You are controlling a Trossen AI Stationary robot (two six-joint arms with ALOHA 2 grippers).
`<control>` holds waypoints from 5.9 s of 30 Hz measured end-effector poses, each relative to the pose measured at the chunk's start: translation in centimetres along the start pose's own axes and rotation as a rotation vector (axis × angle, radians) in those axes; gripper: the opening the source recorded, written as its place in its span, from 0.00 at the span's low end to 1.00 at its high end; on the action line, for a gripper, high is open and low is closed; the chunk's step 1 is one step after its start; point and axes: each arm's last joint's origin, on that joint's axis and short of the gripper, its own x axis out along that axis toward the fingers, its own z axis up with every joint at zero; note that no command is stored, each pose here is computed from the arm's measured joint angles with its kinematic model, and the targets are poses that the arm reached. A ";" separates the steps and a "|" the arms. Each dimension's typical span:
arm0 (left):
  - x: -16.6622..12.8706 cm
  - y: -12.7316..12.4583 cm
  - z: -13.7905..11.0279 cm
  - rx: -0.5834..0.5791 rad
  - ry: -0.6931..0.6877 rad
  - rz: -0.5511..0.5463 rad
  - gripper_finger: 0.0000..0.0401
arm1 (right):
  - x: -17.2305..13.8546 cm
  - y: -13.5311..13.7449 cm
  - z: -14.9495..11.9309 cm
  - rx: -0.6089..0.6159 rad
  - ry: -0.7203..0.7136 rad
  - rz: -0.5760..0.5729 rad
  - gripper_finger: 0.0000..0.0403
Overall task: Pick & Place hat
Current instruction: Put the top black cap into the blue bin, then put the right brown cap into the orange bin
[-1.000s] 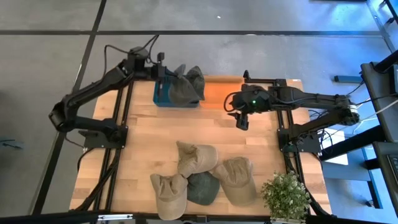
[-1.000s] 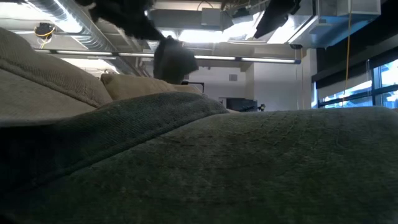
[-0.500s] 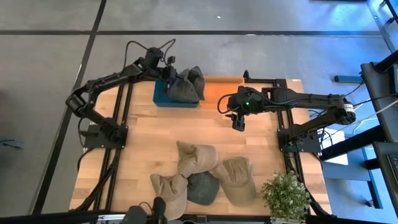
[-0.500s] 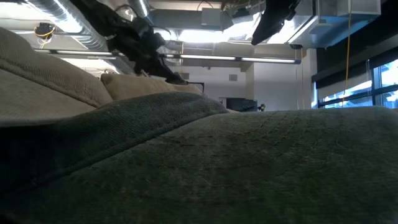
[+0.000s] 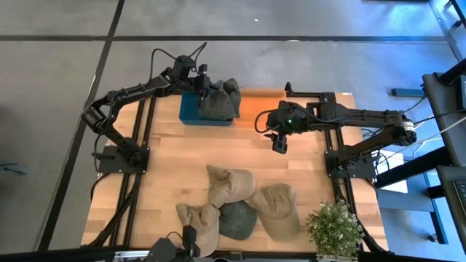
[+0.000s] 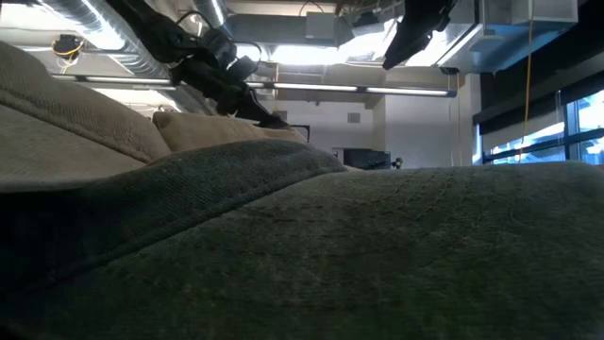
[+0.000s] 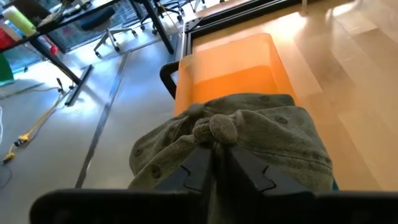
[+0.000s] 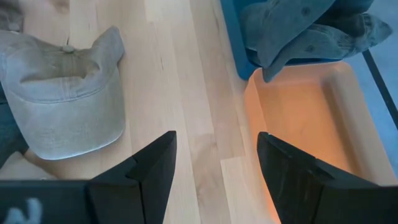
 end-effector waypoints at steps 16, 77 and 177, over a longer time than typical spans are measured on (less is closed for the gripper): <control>0.3 -0.2 0.2 -0.037 0.046 0.050 0.26 | 0.0 0.0 -0.2 -0.005 0.023 0.000 0.56; -2.4 -10.4 9.5 -0.284 0.039 -0.019 0.47 | 12.4 9.1 -14.3 0.010 0.168 0.591 0.56; -0.8 -12.2 8.3 -0.282 0.172 -0.146 0.47 | 10.9 -13.7 -2.0 0.636 0.240 -0.581 0.11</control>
